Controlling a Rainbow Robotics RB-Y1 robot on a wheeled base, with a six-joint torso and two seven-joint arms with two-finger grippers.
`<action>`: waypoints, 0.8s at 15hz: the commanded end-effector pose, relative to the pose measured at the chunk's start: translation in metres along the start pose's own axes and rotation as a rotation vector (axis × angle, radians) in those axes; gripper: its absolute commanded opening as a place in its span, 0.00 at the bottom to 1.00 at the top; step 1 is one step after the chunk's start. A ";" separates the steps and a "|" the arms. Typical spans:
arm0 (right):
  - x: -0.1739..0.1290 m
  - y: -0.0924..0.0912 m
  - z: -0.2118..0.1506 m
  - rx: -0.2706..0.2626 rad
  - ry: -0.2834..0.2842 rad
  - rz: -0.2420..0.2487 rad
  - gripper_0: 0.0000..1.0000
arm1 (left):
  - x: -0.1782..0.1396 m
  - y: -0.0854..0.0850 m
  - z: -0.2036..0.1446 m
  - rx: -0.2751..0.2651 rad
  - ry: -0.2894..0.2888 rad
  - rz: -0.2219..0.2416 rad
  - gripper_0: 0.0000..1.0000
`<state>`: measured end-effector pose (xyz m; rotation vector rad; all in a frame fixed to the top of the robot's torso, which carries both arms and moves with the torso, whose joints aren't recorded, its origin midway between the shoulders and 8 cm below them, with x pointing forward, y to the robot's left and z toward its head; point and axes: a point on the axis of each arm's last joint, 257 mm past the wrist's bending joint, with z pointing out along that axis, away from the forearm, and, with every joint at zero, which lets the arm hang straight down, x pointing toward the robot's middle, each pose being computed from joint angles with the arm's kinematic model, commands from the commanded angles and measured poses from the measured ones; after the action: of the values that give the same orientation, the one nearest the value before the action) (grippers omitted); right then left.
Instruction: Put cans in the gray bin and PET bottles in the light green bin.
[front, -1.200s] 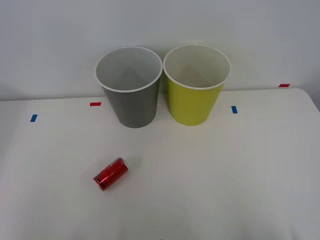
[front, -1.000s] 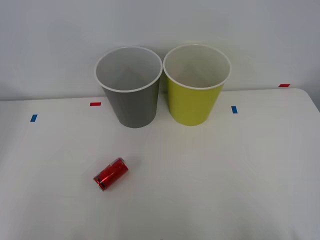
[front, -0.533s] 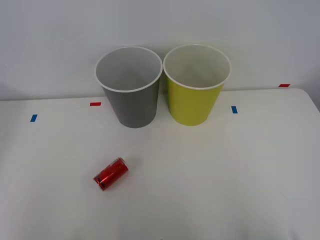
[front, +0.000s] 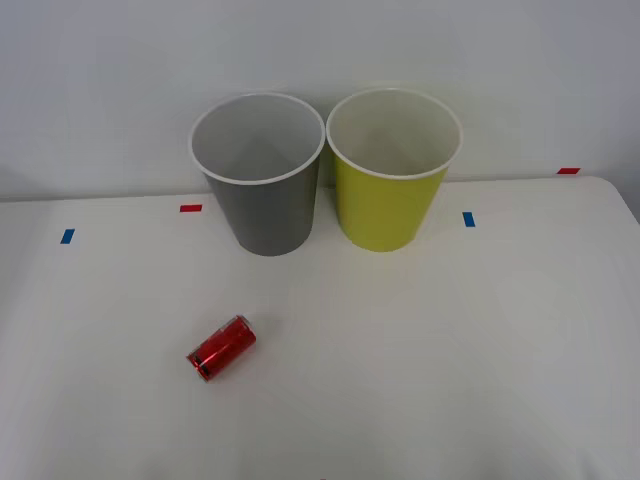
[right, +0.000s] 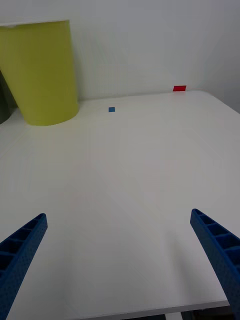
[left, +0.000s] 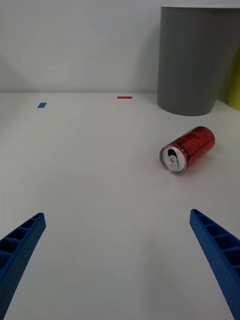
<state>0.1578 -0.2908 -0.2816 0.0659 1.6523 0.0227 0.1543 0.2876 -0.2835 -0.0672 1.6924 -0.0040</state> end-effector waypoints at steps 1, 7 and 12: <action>0.000 0.000 0.000 0.000 0.000 0.000 1.00 | 0.000 0.000 0.000 0.000 0.000 0.000 1.00; 0.000 0.000 0.000 0.000 0.000 0.000 1.00 | 0.000 0.000 0.000 0.000 0.000 0.000 1.00; 0.000 0.000 0.000 0.000 0.000 0.000 1.00 | 0.010 0.003 0.004 0.016 0.004 0.008 1.00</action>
<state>0.1578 -0.2908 -0.2816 0.0659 1.6525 0.0227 0.1565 0.2885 -0.2964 -0.0617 1.7031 -0.0141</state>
